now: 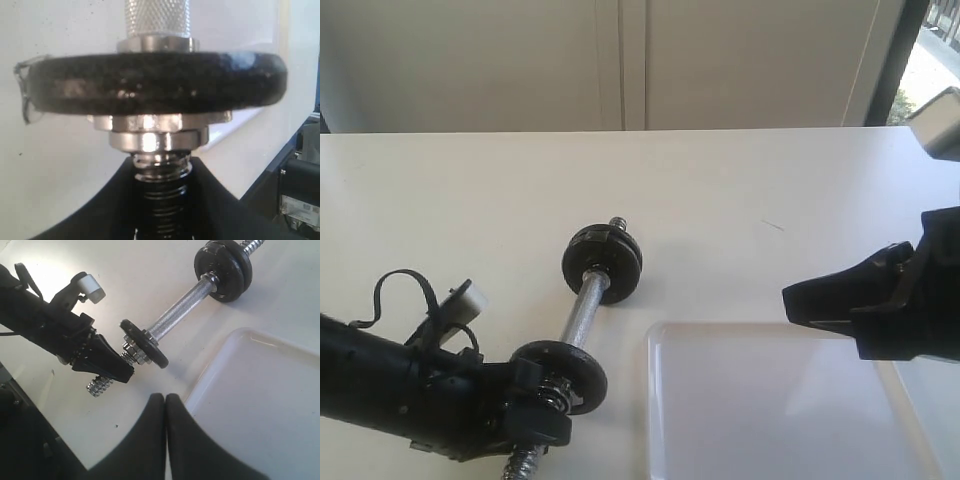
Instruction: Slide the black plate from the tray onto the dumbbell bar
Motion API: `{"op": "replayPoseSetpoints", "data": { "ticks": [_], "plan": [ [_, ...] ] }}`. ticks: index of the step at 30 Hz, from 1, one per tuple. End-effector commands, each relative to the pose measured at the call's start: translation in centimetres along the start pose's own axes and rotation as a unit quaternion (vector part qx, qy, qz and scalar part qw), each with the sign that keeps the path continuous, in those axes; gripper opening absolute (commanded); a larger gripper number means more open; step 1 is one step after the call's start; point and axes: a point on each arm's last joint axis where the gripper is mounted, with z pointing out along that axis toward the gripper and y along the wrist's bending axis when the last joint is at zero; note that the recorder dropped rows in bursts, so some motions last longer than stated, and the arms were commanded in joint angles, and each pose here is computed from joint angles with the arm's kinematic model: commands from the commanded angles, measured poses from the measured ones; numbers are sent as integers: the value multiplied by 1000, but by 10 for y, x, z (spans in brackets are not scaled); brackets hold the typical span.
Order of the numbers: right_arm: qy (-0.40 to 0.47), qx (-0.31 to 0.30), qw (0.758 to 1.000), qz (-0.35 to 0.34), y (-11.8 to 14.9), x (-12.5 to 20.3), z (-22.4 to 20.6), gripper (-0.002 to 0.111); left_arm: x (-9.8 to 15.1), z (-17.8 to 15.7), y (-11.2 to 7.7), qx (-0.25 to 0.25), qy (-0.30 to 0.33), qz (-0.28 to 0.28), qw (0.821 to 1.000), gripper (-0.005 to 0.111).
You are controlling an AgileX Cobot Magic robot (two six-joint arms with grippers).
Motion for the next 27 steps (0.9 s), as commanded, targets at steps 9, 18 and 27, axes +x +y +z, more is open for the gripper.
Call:
{"op": "replayPoseSetpoints", "data": {
  "ticks": [9,18,27],
  "plan": [
    [-1,1,1000,0,-1,0,0,0,6,1,-14,65,-33,-9,997,0],
    [-1,1,1000,0,-1,0,0,0,7,1,-15,71,-31,-2,997,0],
    [-1,1,1000,0,-1,0,0,0,7,1,-15,71,-31,1,997,0]
  ]
}}
